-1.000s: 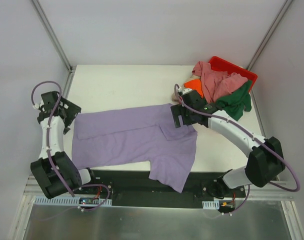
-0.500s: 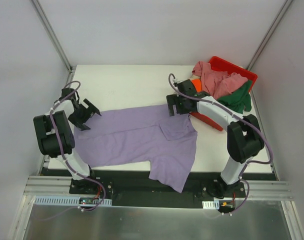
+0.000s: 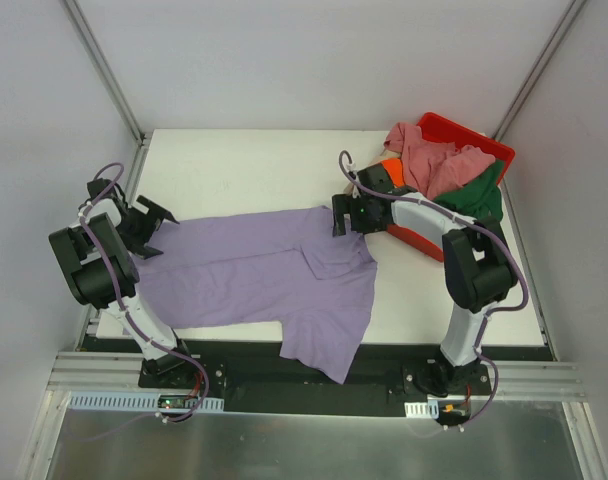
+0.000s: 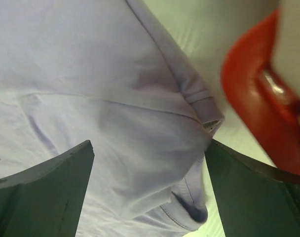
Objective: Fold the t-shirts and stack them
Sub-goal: Fold the flattened tshirt in 1/3 of the way
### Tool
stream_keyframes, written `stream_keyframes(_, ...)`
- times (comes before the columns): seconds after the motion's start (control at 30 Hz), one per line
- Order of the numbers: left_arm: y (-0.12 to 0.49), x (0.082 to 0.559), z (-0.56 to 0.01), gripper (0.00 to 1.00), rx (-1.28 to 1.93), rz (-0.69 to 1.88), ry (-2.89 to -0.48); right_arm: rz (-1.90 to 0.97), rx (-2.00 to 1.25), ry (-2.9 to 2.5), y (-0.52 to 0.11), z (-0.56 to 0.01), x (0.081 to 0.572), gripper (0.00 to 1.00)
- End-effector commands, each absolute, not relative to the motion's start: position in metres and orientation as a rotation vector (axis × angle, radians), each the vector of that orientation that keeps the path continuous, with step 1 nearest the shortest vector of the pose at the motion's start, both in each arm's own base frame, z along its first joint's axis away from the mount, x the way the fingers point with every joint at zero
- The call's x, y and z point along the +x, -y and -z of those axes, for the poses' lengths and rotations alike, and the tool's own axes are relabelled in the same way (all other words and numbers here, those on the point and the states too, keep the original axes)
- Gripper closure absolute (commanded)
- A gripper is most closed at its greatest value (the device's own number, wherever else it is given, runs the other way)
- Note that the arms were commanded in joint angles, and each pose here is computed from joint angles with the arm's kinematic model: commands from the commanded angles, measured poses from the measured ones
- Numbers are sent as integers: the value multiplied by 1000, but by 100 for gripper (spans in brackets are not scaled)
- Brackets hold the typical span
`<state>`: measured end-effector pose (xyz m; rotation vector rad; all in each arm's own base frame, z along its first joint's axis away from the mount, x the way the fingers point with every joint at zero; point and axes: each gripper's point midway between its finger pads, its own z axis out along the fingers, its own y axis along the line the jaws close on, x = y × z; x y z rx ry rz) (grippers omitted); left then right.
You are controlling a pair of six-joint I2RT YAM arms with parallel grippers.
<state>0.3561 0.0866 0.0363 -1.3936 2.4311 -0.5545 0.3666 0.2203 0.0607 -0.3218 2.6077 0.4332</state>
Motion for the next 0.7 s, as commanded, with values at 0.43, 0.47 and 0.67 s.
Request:
stream_keyframes(0.43,-107,373,-82,1,-1252,463,-2319,-195,-460,-2404,-228,-142,382,4)
stream_keyframes(0.47,-107,370,-86,1,-1261,461,-2305,-201,-445,-2400,-223,-149,374,4)
stream_keyframes(0.67,-100,341,-103,1,-1306,404,-2242,-318,-422,-2416,-206,-140,297,2)
